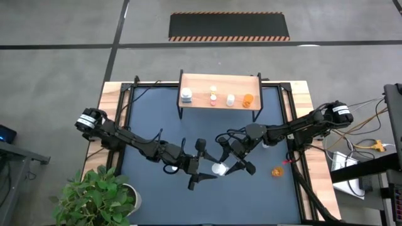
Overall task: Pick and place medicine bottles onto shelf by color
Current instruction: Put the white pill bottle on the shelf
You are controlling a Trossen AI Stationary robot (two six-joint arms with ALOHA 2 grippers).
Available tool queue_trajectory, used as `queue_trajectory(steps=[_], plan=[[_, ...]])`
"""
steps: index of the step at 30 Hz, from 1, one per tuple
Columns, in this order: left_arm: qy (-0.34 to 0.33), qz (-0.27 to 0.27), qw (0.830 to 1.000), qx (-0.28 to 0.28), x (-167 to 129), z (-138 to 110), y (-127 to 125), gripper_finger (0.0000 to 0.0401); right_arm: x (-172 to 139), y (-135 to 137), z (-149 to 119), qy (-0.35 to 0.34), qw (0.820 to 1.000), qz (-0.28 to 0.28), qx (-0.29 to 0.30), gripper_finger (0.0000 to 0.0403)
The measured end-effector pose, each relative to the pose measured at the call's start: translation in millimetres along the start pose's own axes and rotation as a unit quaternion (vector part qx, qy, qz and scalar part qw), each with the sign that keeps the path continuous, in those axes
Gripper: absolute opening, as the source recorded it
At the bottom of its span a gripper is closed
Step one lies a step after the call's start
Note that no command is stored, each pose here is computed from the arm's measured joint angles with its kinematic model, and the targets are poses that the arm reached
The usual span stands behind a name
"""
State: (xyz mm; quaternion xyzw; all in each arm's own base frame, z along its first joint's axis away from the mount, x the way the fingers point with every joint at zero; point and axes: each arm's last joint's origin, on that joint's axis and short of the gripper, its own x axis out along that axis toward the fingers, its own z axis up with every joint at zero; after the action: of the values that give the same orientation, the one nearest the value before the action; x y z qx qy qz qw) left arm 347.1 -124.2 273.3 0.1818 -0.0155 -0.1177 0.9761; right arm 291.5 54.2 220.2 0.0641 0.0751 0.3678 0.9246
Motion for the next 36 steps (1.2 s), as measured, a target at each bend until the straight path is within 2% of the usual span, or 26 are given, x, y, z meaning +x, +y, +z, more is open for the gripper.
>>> queue_trajectory(steps=[3, 11, 17, 28, 36], plan=[[0.001, 0.001, 1.000, 0.000, 0, -1, 1, 0.0226, 0, 0, 0, 0.000, 1.000, 0.000, 0.000, 0.0197], [0.002, 0.001, 1.000, -0.007, 0, -2, 2, 0.0152, 0, 0, 0, 0.001, 1.000, -0.001, -0.001, 0.0198], [0.002, 0.001, 1.000, -0.010, 0, -2, 2, 0.0160, 0, 0, 0, 0.000, 1.000, -0.003, 0.008, 0.0205], [0.003, 0.000, 1.000, -0.009, 0, -3, 2, 0.0168, 0, -1, 2, -0.003, 1.000, -0.009, 0.025, 0.0293], [0.010, 0.015, 1.000, -0.009, 1, 2, 5, 0.0168, -11, 0, 11, 0.002, 0.999, -0.020, 0.045, 0.0288]])
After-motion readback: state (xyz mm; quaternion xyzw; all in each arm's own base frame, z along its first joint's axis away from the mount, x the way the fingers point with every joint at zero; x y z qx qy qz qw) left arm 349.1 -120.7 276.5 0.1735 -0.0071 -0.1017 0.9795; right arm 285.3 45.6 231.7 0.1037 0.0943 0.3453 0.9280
